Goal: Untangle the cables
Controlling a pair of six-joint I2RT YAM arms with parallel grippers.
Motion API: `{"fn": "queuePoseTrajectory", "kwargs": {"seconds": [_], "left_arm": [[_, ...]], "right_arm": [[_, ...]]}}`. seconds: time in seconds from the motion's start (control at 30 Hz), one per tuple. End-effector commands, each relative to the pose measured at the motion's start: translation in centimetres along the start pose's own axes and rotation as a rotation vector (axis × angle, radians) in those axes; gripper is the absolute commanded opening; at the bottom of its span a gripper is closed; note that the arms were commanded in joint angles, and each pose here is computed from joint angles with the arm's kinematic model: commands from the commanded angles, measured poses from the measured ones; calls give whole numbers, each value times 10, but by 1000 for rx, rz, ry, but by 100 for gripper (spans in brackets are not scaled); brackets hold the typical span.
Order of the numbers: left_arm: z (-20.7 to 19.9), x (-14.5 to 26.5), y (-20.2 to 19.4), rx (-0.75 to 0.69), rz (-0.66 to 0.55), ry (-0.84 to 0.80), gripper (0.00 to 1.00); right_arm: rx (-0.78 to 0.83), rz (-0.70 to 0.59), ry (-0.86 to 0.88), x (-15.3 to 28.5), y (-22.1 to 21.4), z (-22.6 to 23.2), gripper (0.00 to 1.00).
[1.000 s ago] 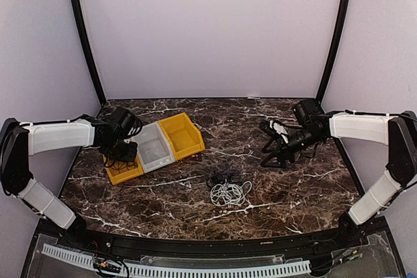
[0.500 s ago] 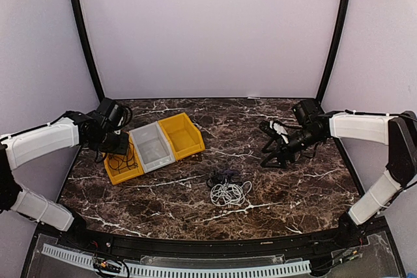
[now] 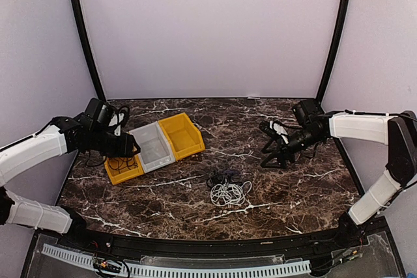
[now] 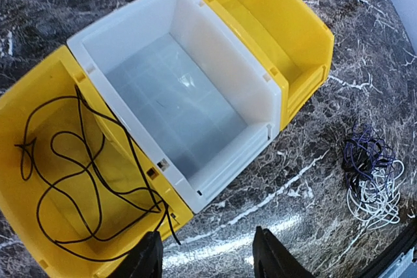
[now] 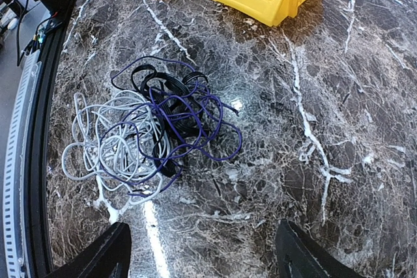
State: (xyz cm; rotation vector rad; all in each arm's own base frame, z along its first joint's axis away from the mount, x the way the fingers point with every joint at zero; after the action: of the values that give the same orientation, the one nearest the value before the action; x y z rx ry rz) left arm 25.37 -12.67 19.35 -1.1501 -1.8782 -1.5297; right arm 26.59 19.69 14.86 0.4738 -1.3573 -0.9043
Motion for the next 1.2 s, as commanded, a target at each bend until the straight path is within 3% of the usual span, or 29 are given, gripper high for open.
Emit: {"fn": "queuePoseTrajectory", "kwargs": {"seconds": [0.0, 0.2, 0.27, 0.37, 0.53, 0.87, 1.17], "left_arm": [[6, -21, -24, 39, 124, 6, 47], [13, -34, -32, 38, 160, 40, 42], [15, -40, -35, 44, 191, 64, 36], [23, -46, -38, 56, 233, 138, 14], [29, -47, -38, 58, 239, 187, 1], [55, -51, -25, 48, 135, 397, 0], [51, -69, -21, 63, 150, 372, 0]], "right_arm": [[6, -15, 16, 1, 4, -1, 78], [10, -14, 12, 1, 5, -1, 78], [8, -12, 12, 1, 4, -1, 78], [9, -12, 11, 1, 4, -1, 78], [10, -10, 15, 0, 3, -1, 78], [10, -8, 18, 0, 3, -1, 79], [26, -15, -1, 4, 6, 1, 79]]}}
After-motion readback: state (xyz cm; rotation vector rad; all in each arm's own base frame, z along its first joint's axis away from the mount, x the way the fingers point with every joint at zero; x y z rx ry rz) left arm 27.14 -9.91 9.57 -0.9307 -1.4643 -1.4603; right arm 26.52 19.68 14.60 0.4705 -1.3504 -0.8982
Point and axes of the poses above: each gripper's point midway between its finger pads, its own x axis back along the fingers, its own z axis along the line the jaws close on, y = z × x, the point moved 5 cm from there along x, back along the fingers, and after that the axes turned 1 degree about x, right-handed, at the moved point
